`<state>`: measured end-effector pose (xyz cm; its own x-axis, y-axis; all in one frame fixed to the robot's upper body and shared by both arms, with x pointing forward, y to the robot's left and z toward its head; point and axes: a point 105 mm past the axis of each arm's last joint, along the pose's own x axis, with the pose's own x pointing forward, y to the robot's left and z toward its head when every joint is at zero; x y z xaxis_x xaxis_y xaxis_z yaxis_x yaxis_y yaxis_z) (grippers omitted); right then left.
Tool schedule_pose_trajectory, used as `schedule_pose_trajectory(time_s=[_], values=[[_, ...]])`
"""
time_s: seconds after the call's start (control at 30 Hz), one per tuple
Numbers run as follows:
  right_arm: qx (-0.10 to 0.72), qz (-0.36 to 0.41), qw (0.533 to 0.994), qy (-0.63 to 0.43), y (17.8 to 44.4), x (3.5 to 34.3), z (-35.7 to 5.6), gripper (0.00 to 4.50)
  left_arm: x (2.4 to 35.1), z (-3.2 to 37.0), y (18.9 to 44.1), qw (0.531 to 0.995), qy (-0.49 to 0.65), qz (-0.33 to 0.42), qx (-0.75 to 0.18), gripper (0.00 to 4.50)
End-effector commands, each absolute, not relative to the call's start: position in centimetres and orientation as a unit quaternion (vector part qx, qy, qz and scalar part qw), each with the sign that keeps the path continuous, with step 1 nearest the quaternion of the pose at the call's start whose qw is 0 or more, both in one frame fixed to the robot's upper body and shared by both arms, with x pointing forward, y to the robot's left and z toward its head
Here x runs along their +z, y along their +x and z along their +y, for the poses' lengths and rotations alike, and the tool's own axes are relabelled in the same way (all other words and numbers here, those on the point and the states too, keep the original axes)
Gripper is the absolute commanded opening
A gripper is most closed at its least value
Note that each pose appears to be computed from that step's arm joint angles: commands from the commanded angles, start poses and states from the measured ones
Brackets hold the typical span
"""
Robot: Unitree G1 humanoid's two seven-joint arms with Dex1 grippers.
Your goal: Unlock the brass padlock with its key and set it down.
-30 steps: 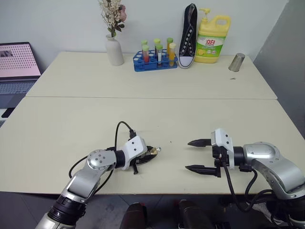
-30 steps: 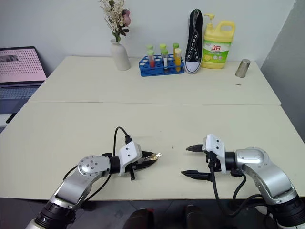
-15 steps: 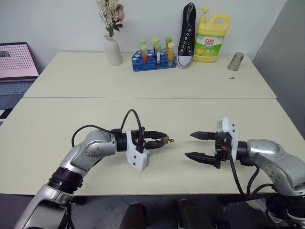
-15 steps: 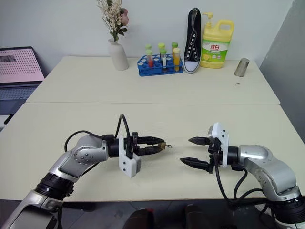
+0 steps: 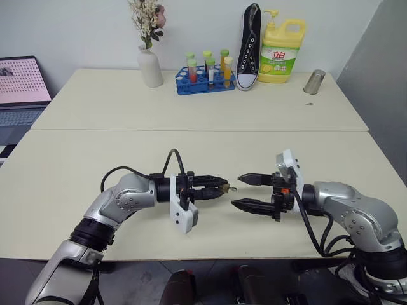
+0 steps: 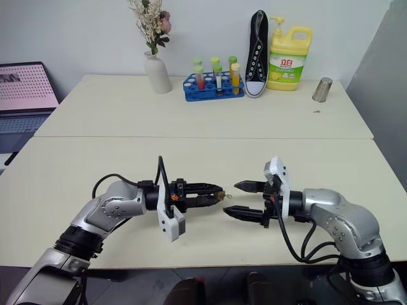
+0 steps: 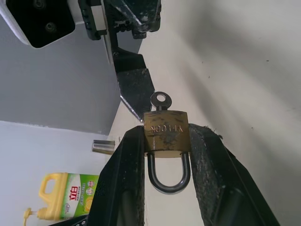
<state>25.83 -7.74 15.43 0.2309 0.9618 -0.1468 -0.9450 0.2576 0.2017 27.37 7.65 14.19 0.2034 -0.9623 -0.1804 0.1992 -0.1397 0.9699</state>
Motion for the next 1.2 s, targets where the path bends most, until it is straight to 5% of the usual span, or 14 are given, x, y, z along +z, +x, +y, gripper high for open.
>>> schedule_pose_trajectory(time_s=[0.03,0.2,0.5,1.2], values=[[0.621,0.114,0.775,0.035,25.7,16.1,-7.4,4.50,15.1,7.3,27.0,0.549,0.542,-0.372,-0.516,0.96],[0.624,0.122,0.771,0.032,25.8,15.9,-7.1,3.24,15.1,7.1,26.9,0.549,0.541,-0.374,-0.515,0.96],[0.615,0.131,0.777,0.026,26.2,15.5,-7.1,0.00,15.2,7.0,26.9,0.549,0.542,-0.377,-0.513,0.96],[0.607,0.173,0.774,0.042,26.9,15.1,-8.0,0.00,15.4,7.0,26.9,0.552,0.542,-0.384,-0.505,0.96]])
